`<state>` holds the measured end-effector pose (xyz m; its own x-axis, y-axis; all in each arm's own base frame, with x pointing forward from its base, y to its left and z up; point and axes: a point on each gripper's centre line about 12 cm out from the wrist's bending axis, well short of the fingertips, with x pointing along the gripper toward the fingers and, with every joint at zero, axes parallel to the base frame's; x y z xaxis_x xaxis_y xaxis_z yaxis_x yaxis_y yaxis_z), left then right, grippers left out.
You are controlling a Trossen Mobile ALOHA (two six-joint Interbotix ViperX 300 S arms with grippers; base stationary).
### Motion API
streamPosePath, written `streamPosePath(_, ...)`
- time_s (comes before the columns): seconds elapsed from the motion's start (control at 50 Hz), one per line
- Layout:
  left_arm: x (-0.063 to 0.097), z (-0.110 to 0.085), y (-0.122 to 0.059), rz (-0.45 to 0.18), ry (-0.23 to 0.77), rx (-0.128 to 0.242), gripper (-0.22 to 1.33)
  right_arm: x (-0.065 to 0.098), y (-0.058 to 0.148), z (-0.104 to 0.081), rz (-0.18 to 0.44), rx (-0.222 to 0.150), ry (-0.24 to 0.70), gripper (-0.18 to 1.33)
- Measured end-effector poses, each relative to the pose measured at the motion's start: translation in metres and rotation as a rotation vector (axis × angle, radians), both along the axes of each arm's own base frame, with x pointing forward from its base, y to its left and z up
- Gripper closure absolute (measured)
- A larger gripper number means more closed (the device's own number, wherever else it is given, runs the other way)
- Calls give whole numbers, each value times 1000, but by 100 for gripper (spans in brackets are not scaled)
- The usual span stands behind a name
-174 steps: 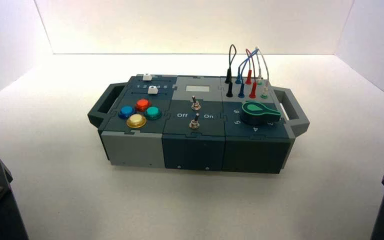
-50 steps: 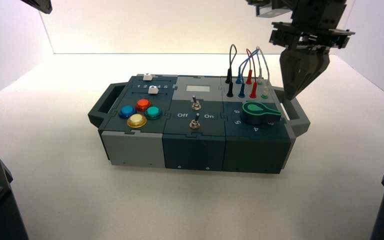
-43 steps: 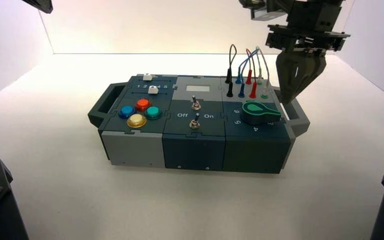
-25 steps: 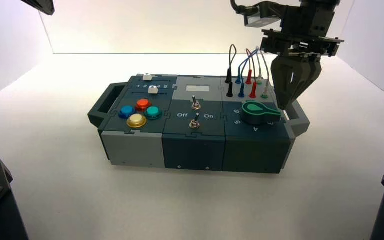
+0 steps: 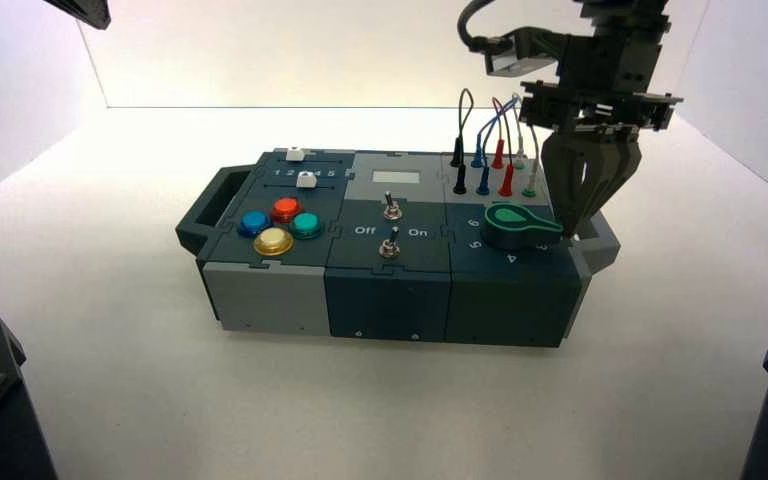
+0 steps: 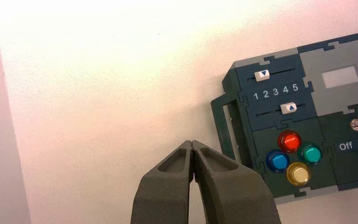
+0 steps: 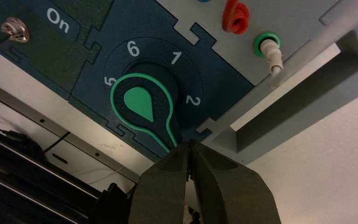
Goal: Turn the knob to position 4.
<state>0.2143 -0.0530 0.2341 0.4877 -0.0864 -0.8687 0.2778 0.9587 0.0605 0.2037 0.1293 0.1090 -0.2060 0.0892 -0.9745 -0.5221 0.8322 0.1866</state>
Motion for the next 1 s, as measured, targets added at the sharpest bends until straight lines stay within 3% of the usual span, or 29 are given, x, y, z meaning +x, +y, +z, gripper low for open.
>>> streamPosePath(0.56, 0, 0, 0, 0, -3, -1, 127, 1, 1, -6, -1, -6, 24, 130)
streamPosePath(1.0, 0, 0, 0, -1, -5, 0, 127, -8, 21, -2, 29, 28, 52, 129)
